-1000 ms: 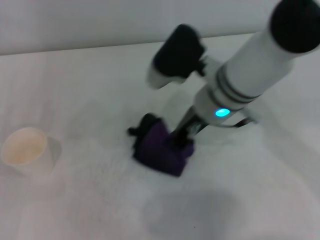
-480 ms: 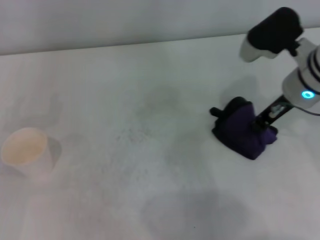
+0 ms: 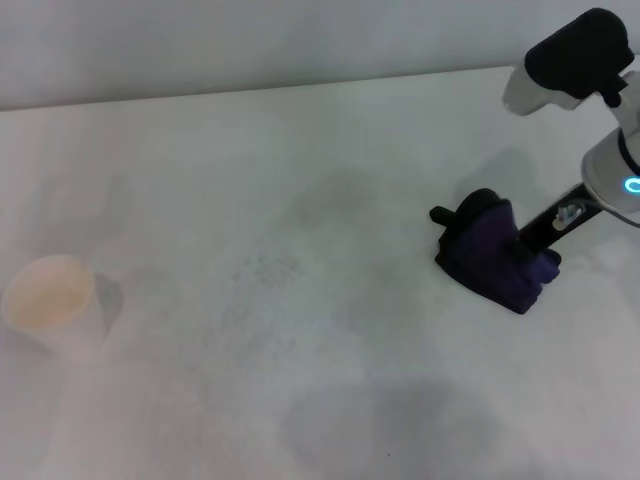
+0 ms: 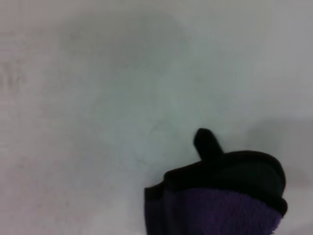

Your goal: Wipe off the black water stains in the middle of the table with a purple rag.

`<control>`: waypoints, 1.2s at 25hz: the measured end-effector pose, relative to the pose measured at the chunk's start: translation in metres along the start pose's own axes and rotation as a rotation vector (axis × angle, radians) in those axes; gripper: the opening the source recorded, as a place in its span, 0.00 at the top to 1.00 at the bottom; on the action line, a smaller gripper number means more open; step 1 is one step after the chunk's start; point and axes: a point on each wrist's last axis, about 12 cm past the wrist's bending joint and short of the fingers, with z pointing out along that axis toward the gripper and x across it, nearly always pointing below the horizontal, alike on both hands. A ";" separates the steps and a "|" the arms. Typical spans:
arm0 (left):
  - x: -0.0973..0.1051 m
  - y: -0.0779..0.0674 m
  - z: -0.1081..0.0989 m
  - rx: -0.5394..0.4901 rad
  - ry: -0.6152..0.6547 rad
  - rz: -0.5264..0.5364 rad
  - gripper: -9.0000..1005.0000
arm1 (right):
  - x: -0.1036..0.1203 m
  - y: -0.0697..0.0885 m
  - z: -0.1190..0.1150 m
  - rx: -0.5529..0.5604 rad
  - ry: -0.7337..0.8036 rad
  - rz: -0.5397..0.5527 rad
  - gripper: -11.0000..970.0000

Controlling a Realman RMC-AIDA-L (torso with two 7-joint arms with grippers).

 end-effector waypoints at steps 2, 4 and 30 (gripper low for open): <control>0.000 0.000 0.000 -0.001 -0.001 0.000 0.11 | -0.001 0.003 0.001 -0.010 -0.002 -0.017 0.87; 0.000 0.000 0.000 -0.002 -0.001 0.000 0.11 | -0.001 0.003 0.001 -0.018 -0.008 -0.019 0.86; 0.004 -0.003 0.000 -0.008 0.025 -0.010 0.11 | 0.083 -0.112 -0.043 -0.048 -0.767 0.238 0.42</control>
